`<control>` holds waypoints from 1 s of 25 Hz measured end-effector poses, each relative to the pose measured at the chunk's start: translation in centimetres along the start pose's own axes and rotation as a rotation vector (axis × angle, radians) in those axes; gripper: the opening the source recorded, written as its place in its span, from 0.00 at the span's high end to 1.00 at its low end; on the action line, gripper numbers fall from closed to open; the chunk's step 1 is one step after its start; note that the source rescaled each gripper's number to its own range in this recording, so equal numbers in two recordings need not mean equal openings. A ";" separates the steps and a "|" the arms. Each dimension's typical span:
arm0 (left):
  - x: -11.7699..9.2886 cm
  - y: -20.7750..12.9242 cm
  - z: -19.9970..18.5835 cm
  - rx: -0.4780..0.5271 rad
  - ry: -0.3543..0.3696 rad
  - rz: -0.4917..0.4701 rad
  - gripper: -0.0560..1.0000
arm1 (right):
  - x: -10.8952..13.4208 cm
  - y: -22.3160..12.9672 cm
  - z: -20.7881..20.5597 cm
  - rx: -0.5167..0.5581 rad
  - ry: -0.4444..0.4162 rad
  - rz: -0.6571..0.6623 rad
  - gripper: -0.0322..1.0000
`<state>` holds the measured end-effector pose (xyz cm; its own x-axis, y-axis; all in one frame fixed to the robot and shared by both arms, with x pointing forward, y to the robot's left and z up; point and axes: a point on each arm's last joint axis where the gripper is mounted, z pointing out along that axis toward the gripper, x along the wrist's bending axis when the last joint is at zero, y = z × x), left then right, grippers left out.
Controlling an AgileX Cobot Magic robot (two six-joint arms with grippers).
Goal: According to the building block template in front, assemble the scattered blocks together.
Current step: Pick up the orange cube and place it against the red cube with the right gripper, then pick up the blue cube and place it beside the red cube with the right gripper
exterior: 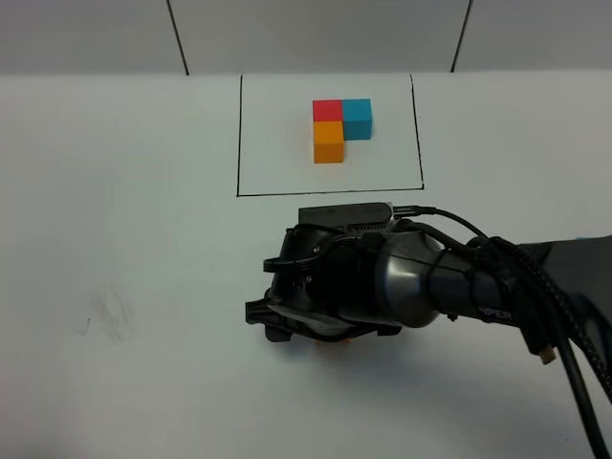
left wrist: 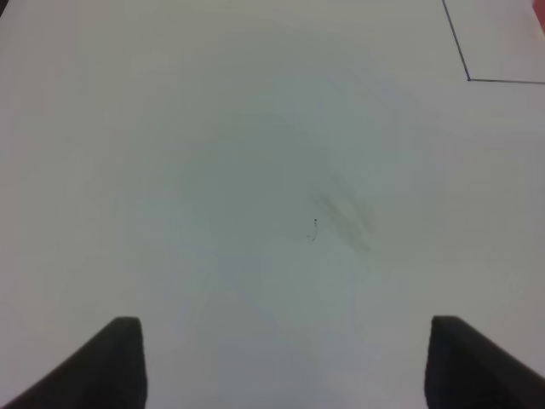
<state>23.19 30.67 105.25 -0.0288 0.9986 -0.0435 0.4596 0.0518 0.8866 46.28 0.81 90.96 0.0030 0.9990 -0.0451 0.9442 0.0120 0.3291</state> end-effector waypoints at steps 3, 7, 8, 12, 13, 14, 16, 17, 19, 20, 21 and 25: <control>0.0 0.0 0.0 0.000 0.000 -0.001 0.45 | -0.2 0.5 -1.4 -0.023 0.023 -0.016 0.06; 0.0 0.0 0.0 0.000 0.000 -0.001 0.45 | -0.7 1.3 -4.9 -0.075 0.090 -0.006 0.00; 0.0 0.0 0.0 0.000 0.000 -0.001 0.45 | -0.9 1.5 -5.7 -0.091 0.098 -0.005 0.00; 0.0 0.0 0.0 0.000 0.000 0.000 0.45 | -3.7 3.4 -9.8 -0.228 0.045 -0.023 0.00; 0.0 0.0 0.0 0.000 0.000 0.001 0.45 | -4.8 4.1 -11.0 -0.271 0.016 -0.016 0.00; 0.0 0.0 0.0 0.000 0.000 0.001 0.45 | -6.1 4.8 -12.4 -0.315 -0.012 -0.006 0.00; 0.0 0.0 0.0 0.001 0.000 0.001 0.45 | -8.9 5.8 -15.3 -0.392 -0.054 0.020 0.00; 0.0 0.0 0.0 0.001 0.000 0.001 0.45 | -10.4 6.1 -17.1 -0.437 -0.070 0.034 0.00; 0.0 0.0 0.0 0.001 0.000 0.001 0.45 | -13.6 6.4 -20.5 -0.527 -0.095 0.055 0.00; 0.0 0.0 0.0 0.001 0.000 0.001 0.45 | -15.4 6.4 -22.4 -0.582 -0.098 0.063 0.00; 0.0 0.0 0.0 0.001 0.000 0.001 0.45 | -17.1 6.2 -24.3 -0.642 -0.094 0.071 0.00; 0.0 0.0 0.0 0.001 0.000 0.001 0.45 | -23.9 4.2 -30.5 -0.833 -0.089 0.057 0.00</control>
<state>23.18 30.67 105.24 -0.0285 0.9987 -0.0428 0.4605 0.0511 0.8862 40.13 -21.71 122.21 0.1025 0.9923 -0.0698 0.3900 0.0245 0.9205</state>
